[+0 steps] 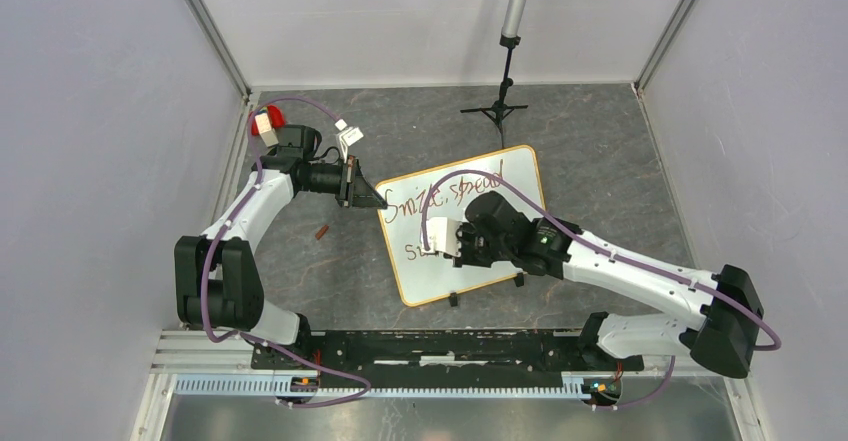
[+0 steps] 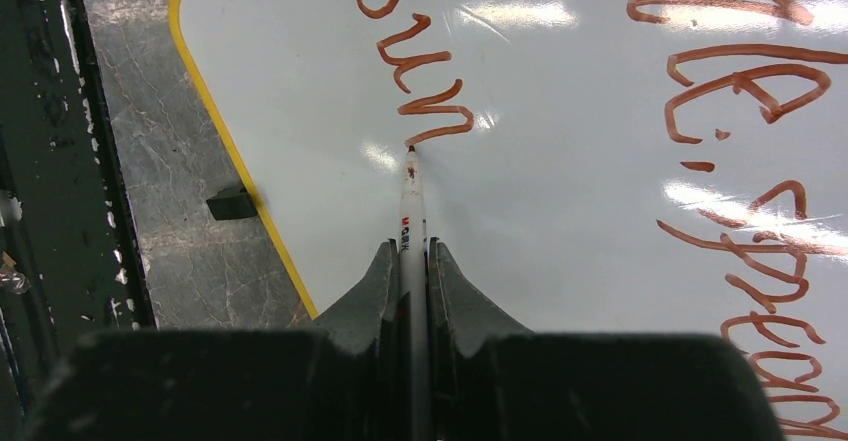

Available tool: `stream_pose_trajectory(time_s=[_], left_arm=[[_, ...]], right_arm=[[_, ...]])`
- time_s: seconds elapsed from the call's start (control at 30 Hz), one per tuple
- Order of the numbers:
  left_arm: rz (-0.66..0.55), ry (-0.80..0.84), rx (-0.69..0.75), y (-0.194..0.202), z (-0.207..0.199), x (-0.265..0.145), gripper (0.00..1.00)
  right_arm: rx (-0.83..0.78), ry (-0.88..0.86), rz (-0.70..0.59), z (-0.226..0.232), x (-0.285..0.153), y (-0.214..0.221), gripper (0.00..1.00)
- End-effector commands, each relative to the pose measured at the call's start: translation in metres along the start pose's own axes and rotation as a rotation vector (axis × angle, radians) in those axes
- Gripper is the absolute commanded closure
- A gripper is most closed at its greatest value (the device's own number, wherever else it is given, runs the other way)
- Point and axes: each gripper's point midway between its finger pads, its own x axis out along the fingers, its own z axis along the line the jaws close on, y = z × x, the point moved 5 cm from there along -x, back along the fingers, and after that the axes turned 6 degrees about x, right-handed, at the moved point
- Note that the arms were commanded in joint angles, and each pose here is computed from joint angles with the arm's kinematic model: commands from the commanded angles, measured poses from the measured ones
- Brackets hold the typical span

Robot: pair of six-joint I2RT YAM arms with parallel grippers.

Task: Write a sentence on the whiteboard

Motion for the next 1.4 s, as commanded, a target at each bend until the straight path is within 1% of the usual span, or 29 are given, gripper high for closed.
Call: stream_pose_trajectory(time_s=[0.0, 0.07, 0.33, 0.83, 1.1, 1.37], left_arm=[[0.0, -0.044, 0.048, -0.005, 0.008, 0.002, 0.97], [-0.001, -0.045, 0.05, -0.005, 0.008, 0.001, 0.98], [-0.002, -0.041, 0.052, -0.006, 0.007, 0.002, 0.98], [-0.002, -0.039, 0.052, -0.005, 0.007, 0.002, 0.98], [-0.002, -0.038, 0.05, -0.006, 0.007, 0.002, 0.98], [-0.003, -0.038, 0.054, -0.006, 0.006, 0.002, 0.97]], right_arm=[[-0.006, 0.026, -0.072, -0.006, -0.015, -0.015, 1.0], [0.005, 0.032, -0.087, -0.008, -0.019, -0.017, 1.0], [0.07, 0.092, -0.082, -0.023, -0.019, -0.014, 1.0], [0.074, 0.096, -0.085, -0.025, -0.019, -0.017, 1.0], [0.082, 0.106, -0.114, -0.028, -0.019, -0.024, 1.0], [0.093, 0.151, -0.09, -0.036, -0.017, -0.023, 1.0]])
